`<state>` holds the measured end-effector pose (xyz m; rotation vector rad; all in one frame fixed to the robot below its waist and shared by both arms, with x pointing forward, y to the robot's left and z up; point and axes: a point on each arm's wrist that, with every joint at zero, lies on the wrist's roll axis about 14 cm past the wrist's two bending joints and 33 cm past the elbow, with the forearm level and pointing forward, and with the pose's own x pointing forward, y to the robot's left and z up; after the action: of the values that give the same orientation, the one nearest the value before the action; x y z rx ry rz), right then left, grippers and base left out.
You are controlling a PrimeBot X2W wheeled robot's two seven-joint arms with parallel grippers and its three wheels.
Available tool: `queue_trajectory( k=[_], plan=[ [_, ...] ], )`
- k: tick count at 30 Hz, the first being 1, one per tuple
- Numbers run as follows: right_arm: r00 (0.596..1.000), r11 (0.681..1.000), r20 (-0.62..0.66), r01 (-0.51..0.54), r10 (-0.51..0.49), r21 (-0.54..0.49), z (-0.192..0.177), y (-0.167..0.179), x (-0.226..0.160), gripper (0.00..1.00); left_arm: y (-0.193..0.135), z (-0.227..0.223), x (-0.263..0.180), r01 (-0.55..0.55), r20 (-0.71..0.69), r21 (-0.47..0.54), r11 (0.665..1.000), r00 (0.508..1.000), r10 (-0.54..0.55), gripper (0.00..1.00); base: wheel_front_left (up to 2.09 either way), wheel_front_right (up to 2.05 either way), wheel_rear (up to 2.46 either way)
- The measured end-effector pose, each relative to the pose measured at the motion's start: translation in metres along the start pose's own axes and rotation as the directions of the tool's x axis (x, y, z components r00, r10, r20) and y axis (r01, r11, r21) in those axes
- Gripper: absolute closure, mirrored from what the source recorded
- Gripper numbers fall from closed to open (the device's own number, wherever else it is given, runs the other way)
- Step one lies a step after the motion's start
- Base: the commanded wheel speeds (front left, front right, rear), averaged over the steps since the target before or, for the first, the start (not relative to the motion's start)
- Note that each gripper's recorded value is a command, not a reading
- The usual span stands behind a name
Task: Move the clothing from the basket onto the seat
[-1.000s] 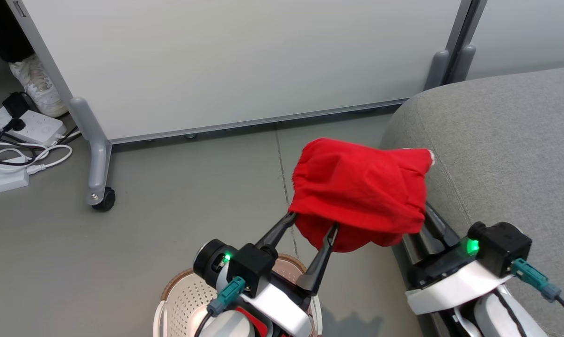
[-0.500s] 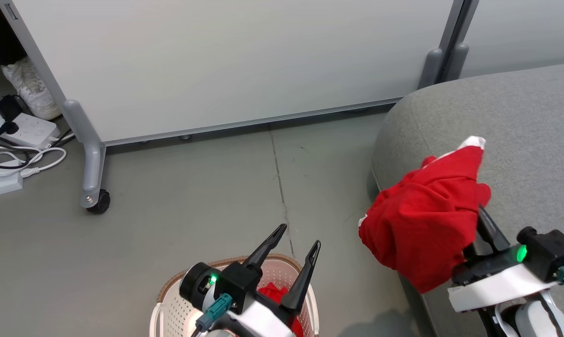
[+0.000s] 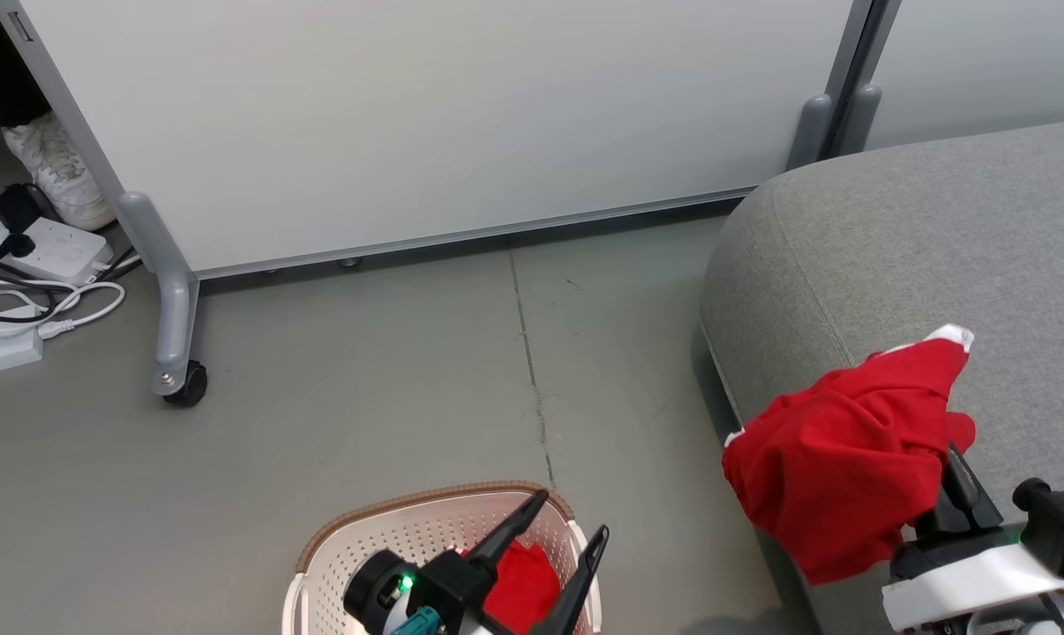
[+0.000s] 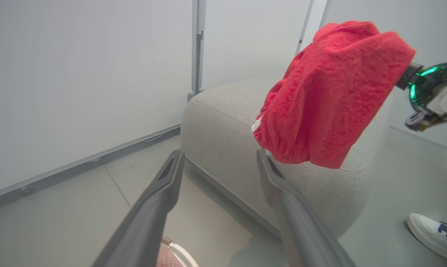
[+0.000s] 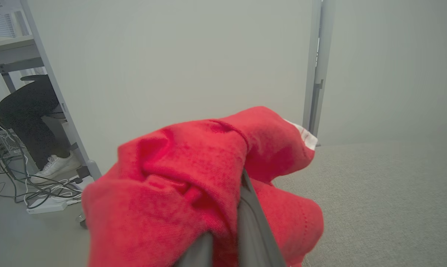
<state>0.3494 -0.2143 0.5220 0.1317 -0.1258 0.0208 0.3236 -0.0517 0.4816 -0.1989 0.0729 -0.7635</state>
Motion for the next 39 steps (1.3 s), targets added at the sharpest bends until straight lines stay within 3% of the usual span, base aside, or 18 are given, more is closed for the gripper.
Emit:
queue_trajectory(
  k=[39],
  plan=[
    [0.999, 0.999, -0.003, 0.039, -0.039, -0.006, -0.0014, -0.0096, -0.0056, 1.0, -0.0069, -0.0077, -0.0048, 0.012, -0.022, -0.016, 1.0, 1.0, -0.013, 0.0, 0.0, 0.0, 0.0]
  ],
)
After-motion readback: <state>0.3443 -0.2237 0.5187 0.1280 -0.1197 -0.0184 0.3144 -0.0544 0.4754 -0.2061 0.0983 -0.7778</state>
